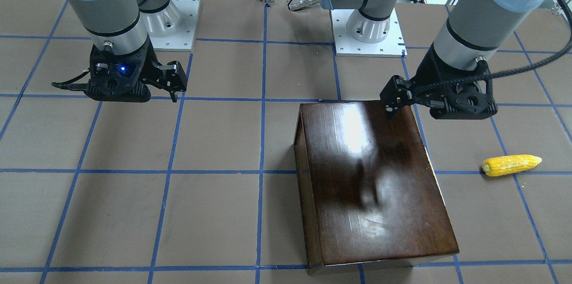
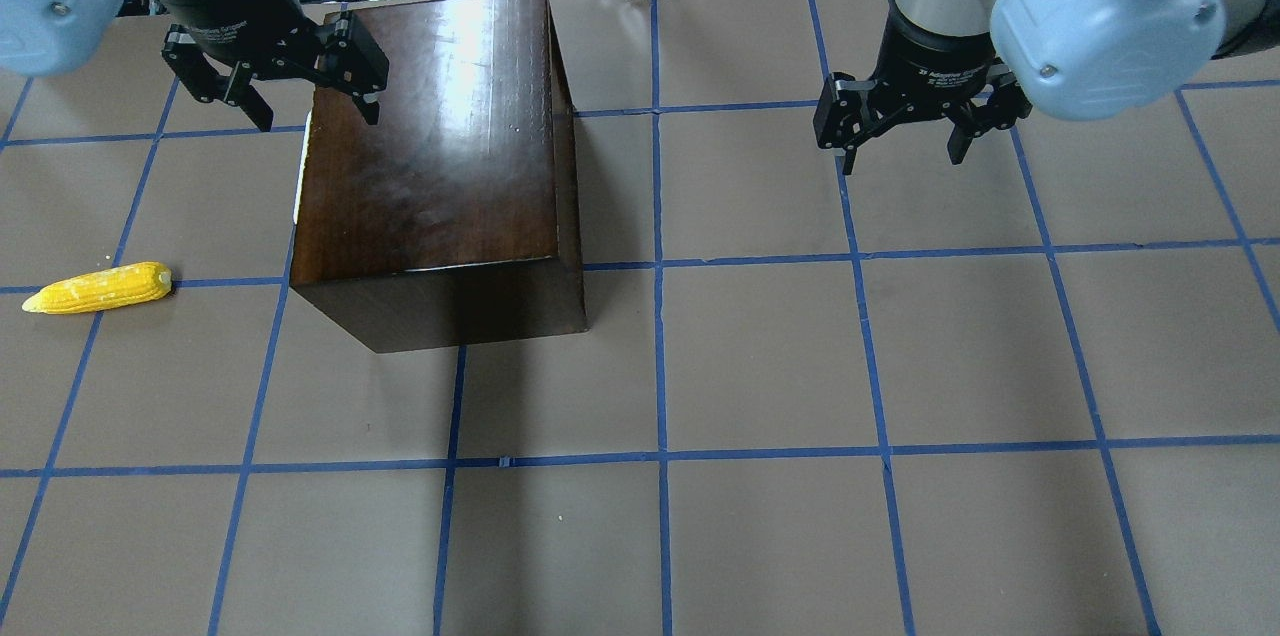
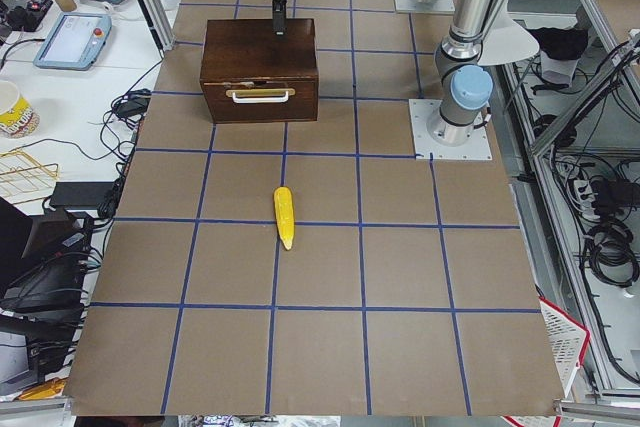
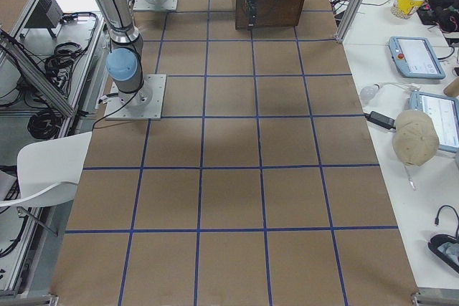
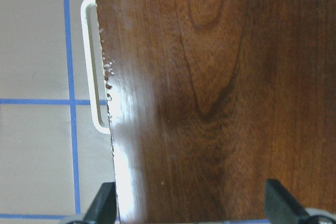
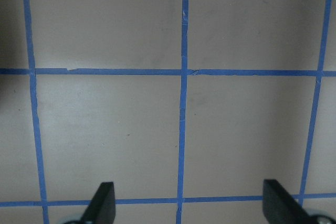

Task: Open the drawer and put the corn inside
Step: 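Move the left gripper down along the cabinet side toward the white drawer handle, then position the left gripper around the white drawer handle and close it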

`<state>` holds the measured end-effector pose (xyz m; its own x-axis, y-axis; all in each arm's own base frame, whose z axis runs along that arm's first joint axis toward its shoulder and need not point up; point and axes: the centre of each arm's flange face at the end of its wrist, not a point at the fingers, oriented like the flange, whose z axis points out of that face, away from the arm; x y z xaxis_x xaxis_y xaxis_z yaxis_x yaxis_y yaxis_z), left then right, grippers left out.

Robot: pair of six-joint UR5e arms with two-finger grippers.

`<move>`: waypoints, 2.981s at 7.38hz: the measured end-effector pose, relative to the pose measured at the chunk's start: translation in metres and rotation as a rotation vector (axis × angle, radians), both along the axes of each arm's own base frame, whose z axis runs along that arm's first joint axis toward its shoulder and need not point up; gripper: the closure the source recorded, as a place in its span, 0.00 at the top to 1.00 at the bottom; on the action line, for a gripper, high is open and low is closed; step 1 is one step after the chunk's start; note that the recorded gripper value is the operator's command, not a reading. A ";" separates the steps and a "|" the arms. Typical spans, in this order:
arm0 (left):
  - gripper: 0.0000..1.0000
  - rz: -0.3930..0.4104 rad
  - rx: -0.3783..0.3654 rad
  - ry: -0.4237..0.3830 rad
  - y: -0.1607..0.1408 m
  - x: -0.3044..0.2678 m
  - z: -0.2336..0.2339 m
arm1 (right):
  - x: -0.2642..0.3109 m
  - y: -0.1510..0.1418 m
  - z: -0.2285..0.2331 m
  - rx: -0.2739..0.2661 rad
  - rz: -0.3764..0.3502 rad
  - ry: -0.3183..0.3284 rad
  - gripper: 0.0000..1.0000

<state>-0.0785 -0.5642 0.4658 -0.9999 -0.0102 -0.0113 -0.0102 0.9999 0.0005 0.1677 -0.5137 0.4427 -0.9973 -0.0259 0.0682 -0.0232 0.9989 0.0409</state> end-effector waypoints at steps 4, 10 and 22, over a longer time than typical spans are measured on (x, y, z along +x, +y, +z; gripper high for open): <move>1.00 0.031 0.022 0.072 -0.030 0.116 -0.038 | 0.000 0.000 0.000 0.000 0.000 0.002 1.00; 1.00 0.066 0.022 0.213 -0.046 0.178 -0.116 | 0.000 0.000 0.000 0.000 0.000 0.002 1.00; 1.00 0.067 0.033 0.319 -0.052 0.173 -0.176 | 0.000 0.000 0.000 0.001 0.000 0.000 1.00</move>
